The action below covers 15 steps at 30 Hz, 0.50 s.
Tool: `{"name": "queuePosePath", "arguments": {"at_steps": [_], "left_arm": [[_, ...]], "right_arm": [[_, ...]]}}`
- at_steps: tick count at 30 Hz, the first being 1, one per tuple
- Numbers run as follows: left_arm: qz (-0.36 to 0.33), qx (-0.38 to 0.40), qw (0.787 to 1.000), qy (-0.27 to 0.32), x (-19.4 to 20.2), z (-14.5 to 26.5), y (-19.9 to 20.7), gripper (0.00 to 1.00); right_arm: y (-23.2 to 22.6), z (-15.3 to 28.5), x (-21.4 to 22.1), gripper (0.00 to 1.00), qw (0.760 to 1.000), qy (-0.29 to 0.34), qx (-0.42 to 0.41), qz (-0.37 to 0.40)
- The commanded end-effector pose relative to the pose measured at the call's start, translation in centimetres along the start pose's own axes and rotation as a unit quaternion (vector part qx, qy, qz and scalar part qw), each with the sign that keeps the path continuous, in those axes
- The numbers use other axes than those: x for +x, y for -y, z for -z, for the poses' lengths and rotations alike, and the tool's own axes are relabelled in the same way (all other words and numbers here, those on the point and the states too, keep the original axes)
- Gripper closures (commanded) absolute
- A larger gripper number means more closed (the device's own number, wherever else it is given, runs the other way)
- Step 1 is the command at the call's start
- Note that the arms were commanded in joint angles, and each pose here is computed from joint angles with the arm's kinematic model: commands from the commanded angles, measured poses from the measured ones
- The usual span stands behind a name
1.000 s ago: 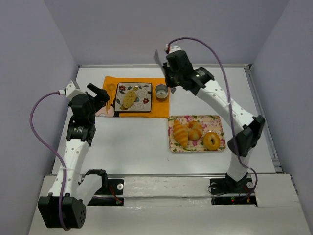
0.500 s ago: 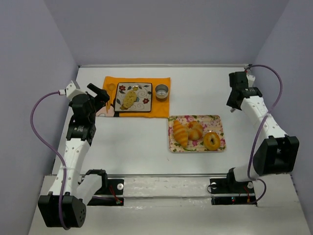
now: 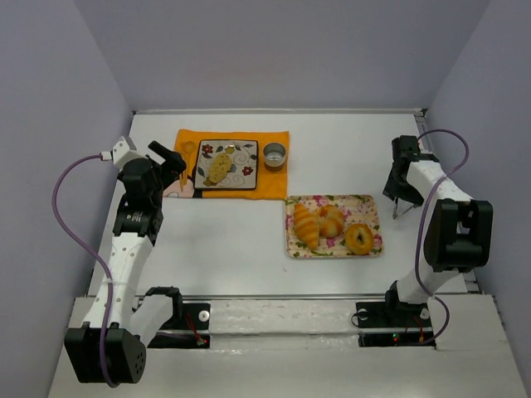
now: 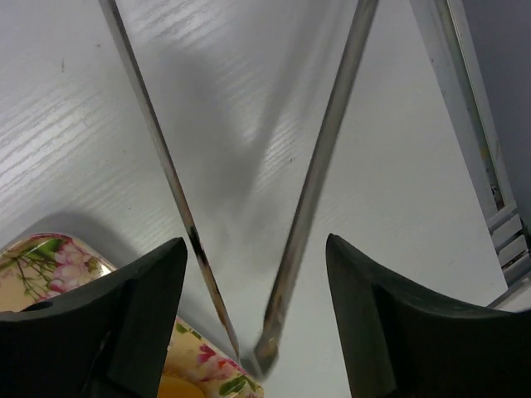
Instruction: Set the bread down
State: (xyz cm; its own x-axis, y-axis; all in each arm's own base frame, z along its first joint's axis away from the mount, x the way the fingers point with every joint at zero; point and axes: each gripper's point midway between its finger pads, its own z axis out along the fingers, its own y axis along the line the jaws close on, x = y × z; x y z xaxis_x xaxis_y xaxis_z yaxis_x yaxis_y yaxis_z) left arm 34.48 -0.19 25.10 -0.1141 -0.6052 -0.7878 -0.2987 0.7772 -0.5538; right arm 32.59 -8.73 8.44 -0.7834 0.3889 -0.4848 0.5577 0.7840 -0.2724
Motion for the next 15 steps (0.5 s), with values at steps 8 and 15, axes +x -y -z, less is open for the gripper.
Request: {"name": "queuePosePath", "arguments": {"at_steps": [8, 15], "left_arm": [[0.005, 0.01, 1.0, 0.027, -1.4, 0.6, 0.6, 0.01], [0.008, 0.009, 0.999, 0.035, -1.8, 1.0, 0.5, 0.01]], "right_arm": [[1.7, 5.1, -3.0, 0.0, 0.995, 0.072, -0.035, -0.056], [1.9, 15.3, -7.7, 0.0, 0.954, 0.211, -0.185, -0.11]]}}
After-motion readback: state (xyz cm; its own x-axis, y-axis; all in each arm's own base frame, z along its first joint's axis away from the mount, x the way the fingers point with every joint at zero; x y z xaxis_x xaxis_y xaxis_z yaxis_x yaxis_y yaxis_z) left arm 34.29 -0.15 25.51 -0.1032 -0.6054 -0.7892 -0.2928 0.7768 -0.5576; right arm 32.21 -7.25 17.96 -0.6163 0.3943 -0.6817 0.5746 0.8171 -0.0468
